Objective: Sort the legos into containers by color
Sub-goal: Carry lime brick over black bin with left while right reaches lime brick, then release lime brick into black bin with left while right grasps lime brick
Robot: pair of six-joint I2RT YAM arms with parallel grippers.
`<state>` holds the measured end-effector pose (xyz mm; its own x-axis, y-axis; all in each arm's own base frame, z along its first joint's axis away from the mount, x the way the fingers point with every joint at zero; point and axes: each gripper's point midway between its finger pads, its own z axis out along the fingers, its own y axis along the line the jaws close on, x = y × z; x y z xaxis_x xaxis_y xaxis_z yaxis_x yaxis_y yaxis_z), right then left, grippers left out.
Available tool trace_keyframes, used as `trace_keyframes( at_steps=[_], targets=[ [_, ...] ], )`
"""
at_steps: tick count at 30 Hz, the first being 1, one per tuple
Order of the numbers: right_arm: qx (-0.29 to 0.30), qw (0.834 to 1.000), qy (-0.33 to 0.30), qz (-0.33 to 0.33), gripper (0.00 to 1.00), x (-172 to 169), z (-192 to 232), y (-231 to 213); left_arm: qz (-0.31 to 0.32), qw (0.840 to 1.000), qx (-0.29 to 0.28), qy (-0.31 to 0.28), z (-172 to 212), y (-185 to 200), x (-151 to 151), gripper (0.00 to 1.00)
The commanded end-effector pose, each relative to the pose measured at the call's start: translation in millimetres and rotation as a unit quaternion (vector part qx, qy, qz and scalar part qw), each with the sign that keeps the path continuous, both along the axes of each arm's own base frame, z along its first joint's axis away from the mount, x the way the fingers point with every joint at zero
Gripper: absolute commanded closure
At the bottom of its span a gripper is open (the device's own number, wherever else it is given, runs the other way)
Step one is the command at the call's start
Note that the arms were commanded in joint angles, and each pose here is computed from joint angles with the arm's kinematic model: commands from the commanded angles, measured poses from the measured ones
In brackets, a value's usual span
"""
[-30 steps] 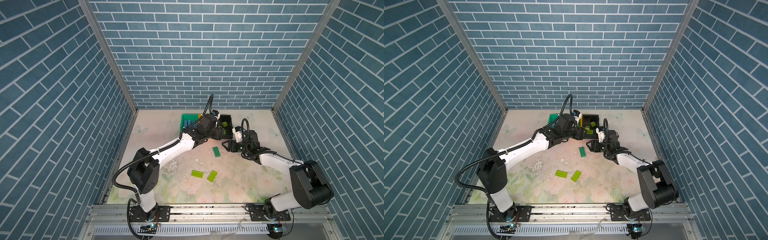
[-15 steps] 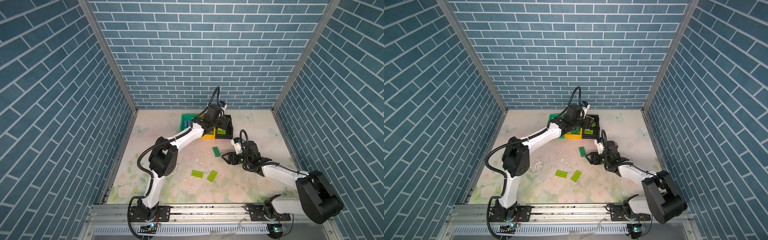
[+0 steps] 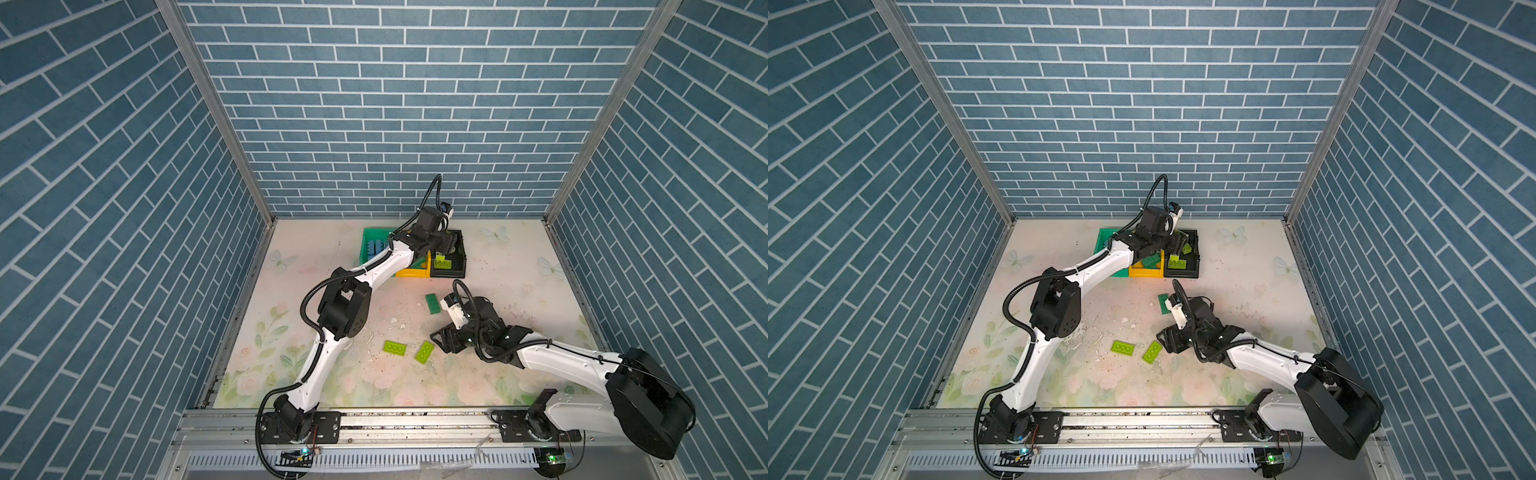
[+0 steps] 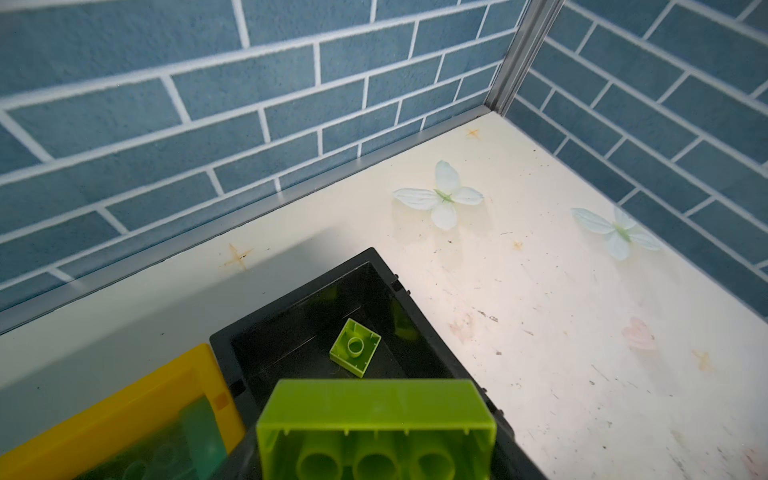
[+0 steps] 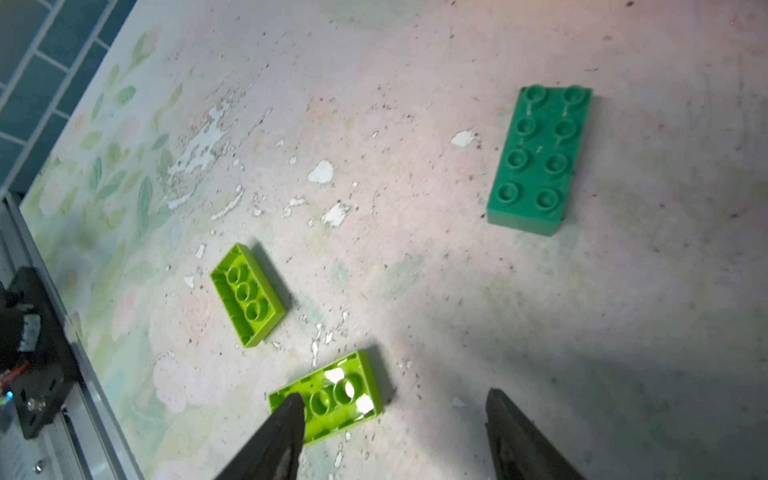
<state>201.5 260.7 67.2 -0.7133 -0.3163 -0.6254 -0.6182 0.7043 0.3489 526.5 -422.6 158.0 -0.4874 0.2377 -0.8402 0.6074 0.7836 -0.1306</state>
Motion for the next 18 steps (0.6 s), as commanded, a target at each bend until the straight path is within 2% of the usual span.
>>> trace_keyframes(
  at_steps=[1,7,18],
  targets=[
    [-0.053,0.998,-0.032,0.016,0.28,-9,-10,-8,0.005,1.000,0.028,-0.003,-11,5,8,0.38],
    [-0.054,0.996,-0.050,0.054,0.23,-25,-9,4,0.008,0.999,0.045,0.007,-30,5,13,0.35],
    [-0.084,0.989,-0.059,0.108,0.18,-29,-12,29,-0.003,0.999,0.038,0.018,-25,4,6,0.22]
  ],
)
